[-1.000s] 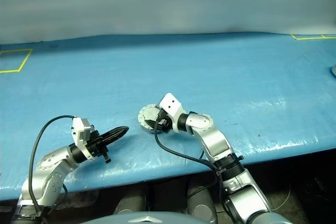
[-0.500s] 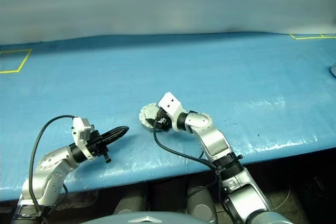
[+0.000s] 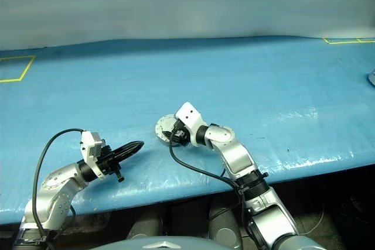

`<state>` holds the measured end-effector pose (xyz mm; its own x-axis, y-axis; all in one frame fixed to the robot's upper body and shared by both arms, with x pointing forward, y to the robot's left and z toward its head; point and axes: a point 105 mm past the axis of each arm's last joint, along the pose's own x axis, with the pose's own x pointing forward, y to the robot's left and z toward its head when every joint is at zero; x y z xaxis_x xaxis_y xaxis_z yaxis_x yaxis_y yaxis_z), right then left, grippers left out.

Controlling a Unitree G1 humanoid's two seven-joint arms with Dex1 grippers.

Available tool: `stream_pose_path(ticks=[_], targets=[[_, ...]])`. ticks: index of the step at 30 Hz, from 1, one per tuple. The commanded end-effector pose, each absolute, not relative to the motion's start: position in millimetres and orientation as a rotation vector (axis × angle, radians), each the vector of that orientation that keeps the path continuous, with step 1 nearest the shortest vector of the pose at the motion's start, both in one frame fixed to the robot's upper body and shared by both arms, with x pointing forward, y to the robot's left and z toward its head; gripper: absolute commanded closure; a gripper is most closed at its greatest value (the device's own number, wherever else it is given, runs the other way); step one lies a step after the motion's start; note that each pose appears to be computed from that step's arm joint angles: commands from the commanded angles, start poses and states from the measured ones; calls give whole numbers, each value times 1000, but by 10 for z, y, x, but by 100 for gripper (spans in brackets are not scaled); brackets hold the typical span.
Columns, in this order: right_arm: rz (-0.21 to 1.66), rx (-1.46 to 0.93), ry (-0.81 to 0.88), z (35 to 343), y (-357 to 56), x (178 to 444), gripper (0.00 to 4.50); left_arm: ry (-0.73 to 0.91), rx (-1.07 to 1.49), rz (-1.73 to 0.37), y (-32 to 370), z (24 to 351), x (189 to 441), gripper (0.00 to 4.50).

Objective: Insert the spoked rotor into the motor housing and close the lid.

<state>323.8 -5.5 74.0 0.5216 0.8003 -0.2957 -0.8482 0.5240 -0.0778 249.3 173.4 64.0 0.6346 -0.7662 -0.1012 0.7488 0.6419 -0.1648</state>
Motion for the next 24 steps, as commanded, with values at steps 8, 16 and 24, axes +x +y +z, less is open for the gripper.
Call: stream_pose_path(ticks=[8,16,24], targets=[[984,-295,318,546,-146,3227,147,40,-162,-803,1685,890,2668,450],[983,-300,297,593,-123,3222,147,112,-133,-820,1496,781,2902,450],[960,-293,278,638,-164,3226,147,197,-40,-845,1397,616,2993,450]])
